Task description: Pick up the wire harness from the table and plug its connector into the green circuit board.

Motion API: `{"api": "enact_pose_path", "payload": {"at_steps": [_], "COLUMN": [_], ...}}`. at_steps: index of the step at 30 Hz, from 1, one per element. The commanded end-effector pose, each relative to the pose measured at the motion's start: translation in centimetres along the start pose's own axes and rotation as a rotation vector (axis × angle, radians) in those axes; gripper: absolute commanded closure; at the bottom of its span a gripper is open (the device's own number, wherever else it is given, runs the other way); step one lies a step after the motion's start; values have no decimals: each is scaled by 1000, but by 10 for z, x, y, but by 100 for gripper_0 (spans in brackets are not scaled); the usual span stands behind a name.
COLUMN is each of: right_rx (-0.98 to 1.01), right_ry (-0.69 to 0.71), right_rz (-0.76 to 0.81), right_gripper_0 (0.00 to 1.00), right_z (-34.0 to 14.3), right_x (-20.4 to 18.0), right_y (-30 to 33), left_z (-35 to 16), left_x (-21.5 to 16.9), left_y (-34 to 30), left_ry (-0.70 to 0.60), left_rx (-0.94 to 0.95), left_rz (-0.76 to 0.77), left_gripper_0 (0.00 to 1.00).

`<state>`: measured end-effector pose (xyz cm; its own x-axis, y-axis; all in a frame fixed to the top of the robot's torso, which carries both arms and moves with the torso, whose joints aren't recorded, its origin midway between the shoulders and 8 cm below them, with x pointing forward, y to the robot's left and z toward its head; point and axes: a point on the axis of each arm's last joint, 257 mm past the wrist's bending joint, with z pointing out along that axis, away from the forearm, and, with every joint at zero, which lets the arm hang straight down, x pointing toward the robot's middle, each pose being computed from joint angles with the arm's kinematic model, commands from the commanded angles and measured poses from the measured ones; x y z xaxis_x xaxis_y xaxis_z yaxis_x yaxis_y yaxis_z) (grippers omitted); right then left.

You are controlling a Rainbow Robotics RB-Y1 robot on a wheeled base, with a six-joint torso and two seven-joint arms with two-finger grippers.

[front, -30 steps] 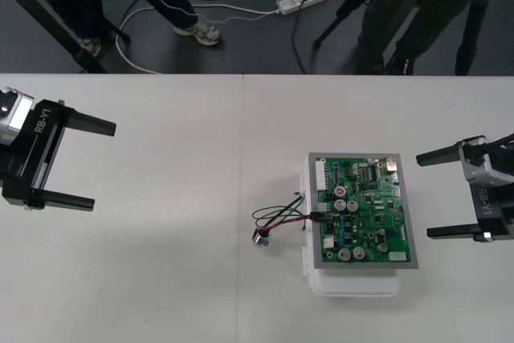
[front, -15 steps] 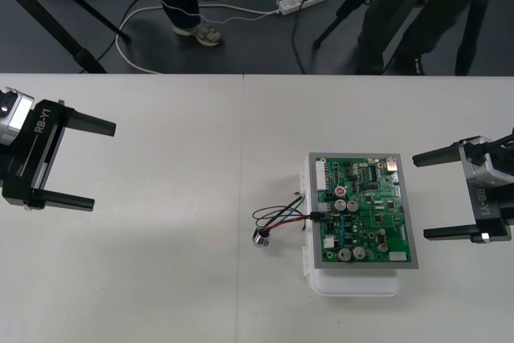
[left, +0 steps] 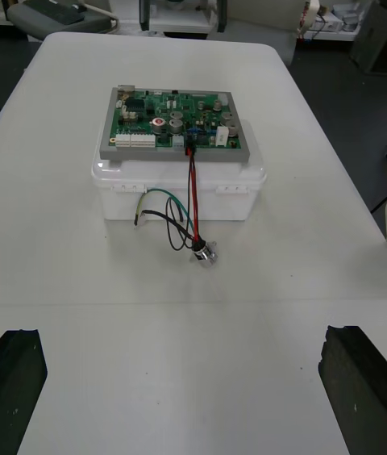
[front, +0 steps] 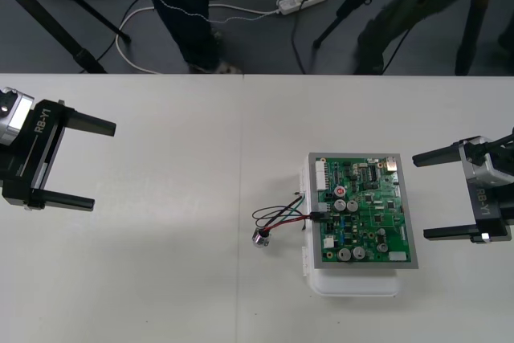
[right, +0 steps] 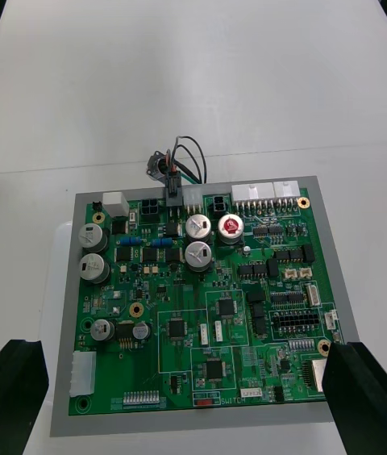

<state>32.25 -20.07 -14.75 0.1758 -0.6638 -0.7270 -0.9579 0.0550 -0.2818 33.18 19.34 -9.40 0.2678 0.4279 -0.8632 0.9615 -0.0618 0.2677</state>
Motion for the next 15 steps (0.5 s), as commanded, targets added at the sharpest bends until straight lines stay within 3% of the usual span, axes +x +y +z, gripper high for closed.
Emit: {"api": "enact_pose_path", "payload": {"at_steps": [1, 15], "right_rx": [-21, -21], "right_ry": [-19, -19], "right_rz": [-26, -26], "right_gripper_0": [0, 0], "right_z": [4, 4], "right_x": [-3, -3], "right_y": [8, 8], "left_z": [-13, -13], "left_x": [-4, -4], "left_y": [-10, -10], "left_ry": [39, 39], "left_rx": [30, 30], "left_rz": [-34, -34], "left_gripper_0": [0, 0]}}
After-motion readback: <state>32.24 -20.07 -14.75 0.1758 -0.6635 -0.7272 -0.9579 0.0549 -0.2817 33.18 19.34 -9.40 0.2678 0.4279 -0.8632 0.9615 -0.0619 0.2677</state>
